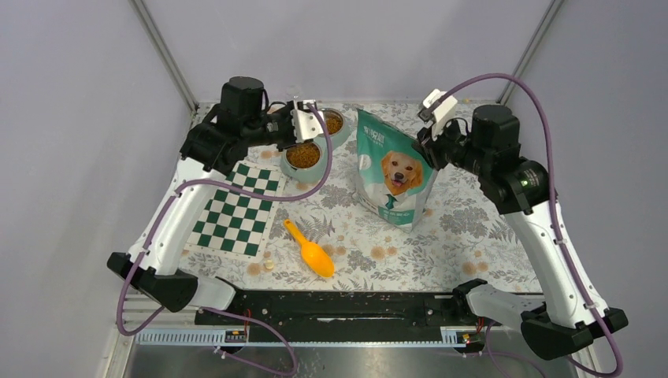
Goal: Serve the pet food
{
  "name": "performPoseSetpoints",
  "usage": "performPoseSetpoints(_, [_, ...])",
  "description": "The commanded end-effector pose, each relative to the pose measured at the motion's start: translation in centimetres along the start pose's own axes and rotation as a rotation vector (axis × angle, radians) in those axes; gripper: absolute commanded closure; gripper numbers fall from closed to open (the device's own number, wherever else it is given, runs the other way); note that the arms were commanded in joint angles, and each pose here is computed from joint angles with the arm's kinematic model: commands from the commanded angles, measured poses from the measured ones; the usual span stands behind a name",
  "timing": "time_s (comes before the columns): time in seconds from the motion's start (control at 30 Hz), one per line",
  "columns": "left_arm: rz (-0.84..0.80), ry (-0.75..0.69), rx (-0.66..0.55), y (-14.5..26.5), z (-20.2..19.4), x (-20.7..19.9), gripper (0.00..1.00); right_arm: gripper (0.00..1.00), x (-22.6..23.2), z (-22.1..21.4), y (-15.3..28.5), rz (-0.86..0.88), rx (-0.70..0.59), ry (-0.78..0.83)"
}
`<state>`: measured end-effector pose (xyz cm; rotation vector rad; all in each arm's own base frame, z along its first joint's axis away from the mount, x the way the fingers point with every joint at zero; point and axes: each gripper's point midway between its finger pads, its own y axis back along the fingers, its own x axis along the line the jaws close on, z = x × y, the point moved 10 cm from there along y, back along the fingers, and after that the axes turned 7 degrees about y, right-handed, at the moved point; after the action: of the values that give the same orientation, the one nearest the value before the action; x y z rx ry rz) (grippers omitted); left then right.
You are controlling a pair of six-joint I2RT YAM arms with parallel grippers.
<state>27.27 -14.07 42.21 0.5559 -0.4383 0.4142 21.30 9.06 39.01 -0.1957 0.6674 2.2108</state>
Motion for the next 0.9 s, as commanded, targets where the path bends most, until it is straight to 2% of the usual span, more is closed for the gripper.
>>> performPoseSetpoints(0.0, [0.071,0.004,-0.164,-0.3,2.3,0.8,0.58,0.63,-0.4,5.9,2.4,0.109,-0.283,0.062])
performPoseSetpoints(0.1, [0.023,0.021,-0.246,-0.6,3.1,0.4,0.41,0.52,-0.3,5.8,1.7,0.155,-0.239,0.047])
performPoseSetpoints(0.23, [-0.007,0.059,-0.339,-1.5,3.6,-0.1,0.3,0.45,-0.8,5.7,0.3,0.147,-0.188,0.007])
performPoseSetpoints(0.4, [-0.033,0.082,-0.366,-2.3,3.5,-0.7,0.26,0.37,-1.5,6.3,-2.4,0.092,-0.12,-0.044])
performPoseSetpoints(0.6, [-0.016,0.081,-0.361,-2.2,3.1,-1.0,0.25,0.35,-1.3,6.2,-5.9,0.113,0.042,-0.024])
performPoseSetpoints(0.67, [-0.003,0.079,-0.358,-2.0,3.0,-1.1,0.24,0.36,-1.4,6.3,-6.5,0.096,0.084,-0.026])
performPoseSetpoints(0.8, [0.023,0.076,-0.347,-1.6,2.9,-1.1,0.24,0.58,-1.2,6.0,-7.0,0.1,0.126,-0.031])
performPoseSetpoints(0.87, [0.032,0.073,-0.342,-1.6,2.8,-1.1,0.24,0.65,-1.2,5.9,-7.2,0.098,0.144,-0.028])
